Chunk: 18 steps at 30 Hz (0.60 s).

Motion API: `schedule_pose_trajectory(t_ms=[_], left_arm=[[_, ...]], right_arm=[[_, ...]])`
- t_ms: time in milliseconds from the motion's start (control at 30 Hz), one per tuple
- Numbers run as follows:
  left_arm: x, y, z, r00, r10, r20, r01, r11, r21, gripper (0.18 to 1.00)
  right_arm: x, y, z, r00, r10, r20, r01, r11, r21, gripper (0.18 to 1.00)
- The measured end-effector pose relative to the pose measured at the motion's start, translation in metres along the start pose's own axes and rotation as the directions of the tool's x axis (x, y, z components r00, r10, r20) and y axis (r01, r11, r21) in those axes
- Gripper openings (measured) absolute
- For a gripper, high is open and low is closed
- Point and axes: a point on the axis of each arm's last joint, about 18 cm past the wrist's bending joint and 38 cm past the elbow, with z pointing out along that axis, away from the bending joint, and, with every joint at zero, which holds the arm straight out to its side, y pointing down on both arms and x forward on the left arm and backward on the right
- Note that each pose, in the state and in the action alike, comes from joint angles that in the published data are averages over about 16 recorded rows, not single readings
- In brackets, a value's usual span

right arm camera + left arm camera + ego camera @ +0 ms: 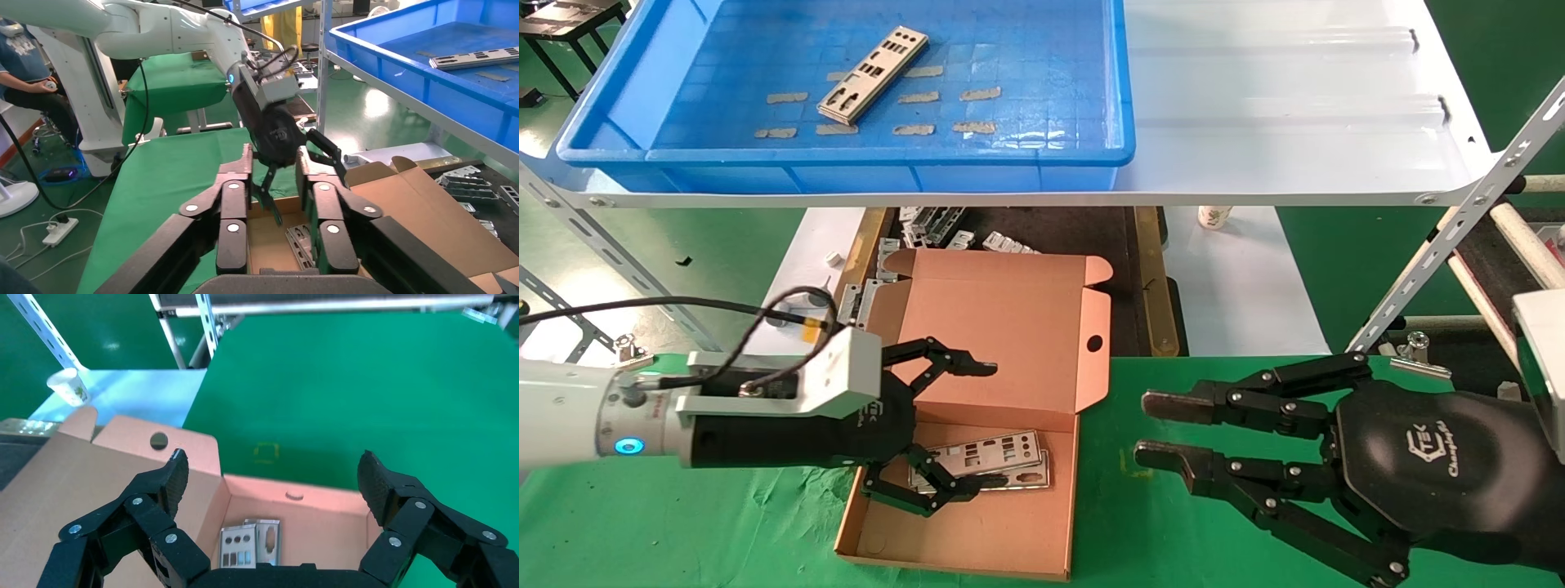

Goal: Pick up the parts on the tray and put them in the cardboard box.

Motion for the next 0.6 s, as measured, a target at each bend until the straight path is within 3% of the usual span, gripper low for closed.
schedule_pose_trajectory(t_ms=[333, 600], left_arm=[[0.012, -0.021, -0.021, 0.999, -0.053, 0.010, 0.052, 0.994, 0.098, 1.000], [0.023, -0.039, -0.039, 0.996, -0.086, 0.005, 0.084, 0.983, 0.166, 1.001]], right_arm=[[0.000, 0.000, 0.000, 1.000, 0.000, 0.000, 0.000, 1.000, 0.000, 0.462], [0.000, 0.000, 0.000, 1.000, 0.000, 0.000, 0.000, 1.000, 0.000, 0.651]])
